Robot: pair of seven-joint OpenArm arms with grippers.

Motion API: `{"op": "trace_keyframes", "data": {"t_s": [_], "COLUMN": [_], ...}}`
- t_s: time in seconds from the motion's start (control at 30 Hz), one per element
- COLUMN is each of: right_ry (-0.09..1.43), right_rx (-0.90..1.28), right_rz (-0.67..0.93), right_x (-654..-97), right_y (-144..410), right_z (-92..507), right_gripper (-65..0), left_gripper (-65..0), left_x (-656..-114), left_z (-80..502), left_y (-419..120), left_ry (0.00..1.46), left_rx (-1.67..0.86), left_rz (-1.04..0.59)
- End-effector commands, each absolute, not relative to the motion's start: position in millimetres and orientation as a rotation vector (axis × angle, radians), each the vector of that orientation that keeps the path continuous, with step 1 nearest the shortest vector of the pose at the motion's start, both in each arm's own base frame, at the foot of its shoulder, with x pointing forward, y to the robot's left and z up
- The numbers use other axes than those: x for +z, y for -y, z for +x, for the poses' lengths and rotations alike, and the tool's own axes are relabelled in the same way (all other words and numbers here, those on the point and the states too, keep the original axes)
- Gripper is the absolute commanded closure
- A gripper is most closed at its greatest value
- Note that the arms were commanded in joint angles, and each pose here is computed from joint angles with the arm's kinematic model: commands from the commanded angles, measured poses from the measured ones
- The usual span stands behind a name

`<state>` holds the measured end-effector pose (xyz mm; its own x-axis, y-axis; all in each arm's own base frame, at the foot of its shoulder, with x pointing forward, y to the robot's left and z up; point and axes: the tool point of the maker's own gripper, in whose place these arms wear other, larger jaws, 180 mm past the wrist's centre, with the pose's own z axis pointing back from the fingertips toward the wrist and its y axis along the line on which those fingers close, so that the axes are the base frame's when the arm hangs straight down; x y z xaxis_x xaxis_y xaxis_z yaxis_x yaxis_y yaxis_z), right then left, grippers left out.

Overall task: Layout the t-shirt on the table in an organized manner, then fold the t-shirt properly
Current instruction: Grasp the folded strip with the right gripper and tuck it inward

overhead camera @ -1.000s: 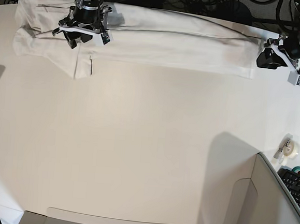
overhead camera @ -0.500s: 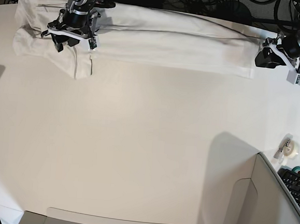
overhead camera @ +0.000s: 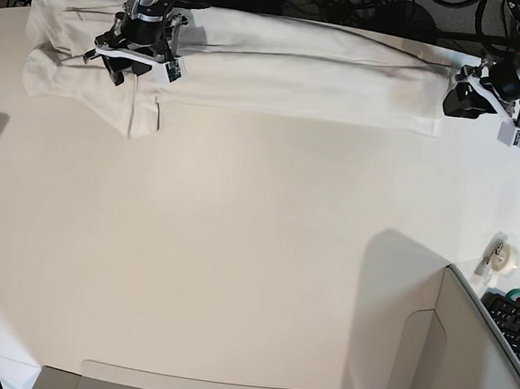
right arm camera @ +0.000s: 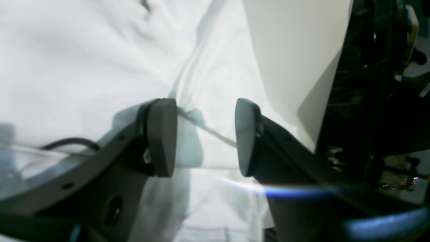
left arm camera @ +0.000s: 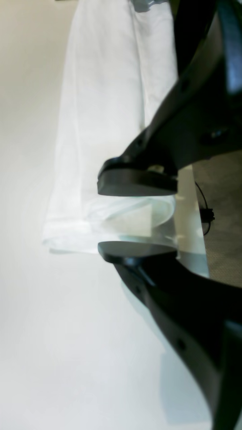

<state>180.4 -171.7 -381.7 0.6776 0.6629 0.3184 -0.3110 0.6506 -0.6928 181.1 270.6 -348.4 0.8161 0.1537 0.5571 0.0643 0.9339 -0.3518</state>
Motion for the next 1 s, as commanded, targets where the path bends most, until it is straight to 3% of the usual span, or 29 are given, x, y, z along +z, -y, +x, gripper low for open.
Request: {"op": "trace_keyframes", "data": {"t_s": [0.0,0.27,0.97], "right_ry": [0.615,0.577,0.673], "right_rx": [0.588,0.596,0.517], "right_rz": [-0.646,-0.638,-0.696], "right_x": [-379.2,-394.9,-363.2], "right_y": [172.0,175.1,189.4], "right_z": [182.5,182.5,214.7], "right_gripper": [-28.0,-28.0,-28.0], "left_gripper": [-22.2,-22.2,-22.1], "left_x": [-339.0,-339.3,-339.5], "left_z": [185.9,185.4,185.3], "left_y": [-274.1,-274.1,-273.8], "left_ry": [0.645,0.644,0.644], "left_rx": [0.03,0.03,0.031], "left_rz": [-0.359,-0.359,-0.36]}}
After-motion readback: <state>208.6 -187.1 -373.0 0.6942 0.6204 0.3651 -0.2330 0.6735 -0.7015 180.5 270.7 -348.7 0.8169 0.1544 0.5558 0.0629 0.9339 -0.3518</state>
